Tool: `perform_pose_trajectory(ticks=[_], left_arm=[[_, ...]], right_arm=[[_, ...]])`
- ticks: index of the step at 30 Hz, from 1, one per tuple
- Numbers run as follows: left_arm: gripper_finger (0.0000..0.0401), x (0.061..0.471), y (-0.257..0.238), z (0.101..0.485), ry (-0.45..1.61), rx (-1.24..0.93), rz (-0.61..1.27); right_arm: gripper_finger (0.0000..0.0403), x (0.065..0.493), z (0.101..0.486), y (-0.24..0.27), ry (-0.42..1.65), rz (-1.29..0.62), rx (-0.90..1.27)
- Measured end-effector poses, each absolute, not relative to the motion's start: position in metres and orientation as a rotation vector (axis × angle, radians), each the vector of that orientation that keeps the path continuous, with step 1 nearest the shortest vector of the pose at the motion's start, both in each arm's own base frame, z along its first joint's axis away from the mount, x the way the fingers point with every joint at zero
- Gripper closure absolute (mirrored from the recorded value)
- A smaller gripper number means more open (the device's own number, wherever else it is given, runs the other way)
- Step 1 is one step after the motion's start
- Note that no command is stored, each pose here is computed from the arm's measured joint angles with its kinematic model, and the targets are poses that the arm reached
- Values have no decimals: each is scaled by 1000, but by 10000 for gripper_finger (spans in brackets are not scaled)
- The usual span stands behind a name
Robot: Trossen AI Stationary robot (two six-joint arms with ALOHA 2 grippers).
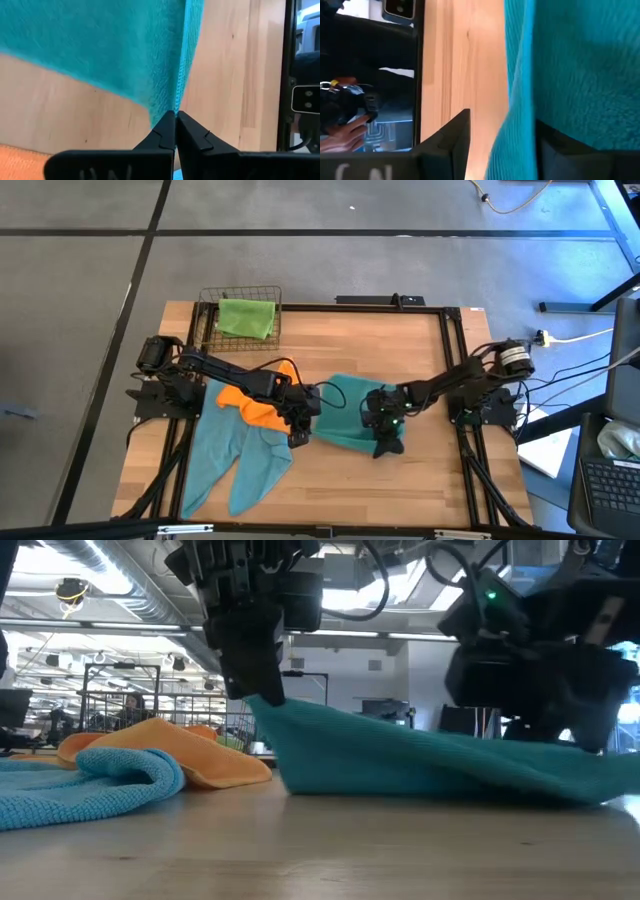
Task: Fold microfiber towels
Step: Fold the blue microfiber cloth
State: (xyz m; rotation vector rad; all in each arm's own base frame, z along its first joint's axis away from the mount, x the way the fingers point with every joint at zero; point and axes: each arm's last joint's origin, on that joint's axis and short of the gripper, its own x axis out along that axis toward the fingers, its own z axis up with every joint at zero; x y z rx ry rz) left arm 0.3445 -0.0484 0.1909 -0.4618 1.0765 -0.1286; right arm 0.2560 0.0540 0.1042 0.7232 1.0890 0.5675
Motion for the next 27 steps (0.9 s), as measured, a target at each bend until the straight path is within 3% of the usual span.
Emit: perform_pose_trajectory(ticks=[12,18,22,27], left_arm=[[401,345,-44,191,1071,-440,-110],[401,345,-40,190,1073,-448,-96],[401,345,-39,190,1076,-450,-91],[401,345,-37,190,1075,-450,-78]], right_arm=[[254,227,127,45,1015,456,684],[259,219,123,51,1099,423,706],[294,213,120,57,1170,424,694],[384,212,119,62,1165,426,657]])
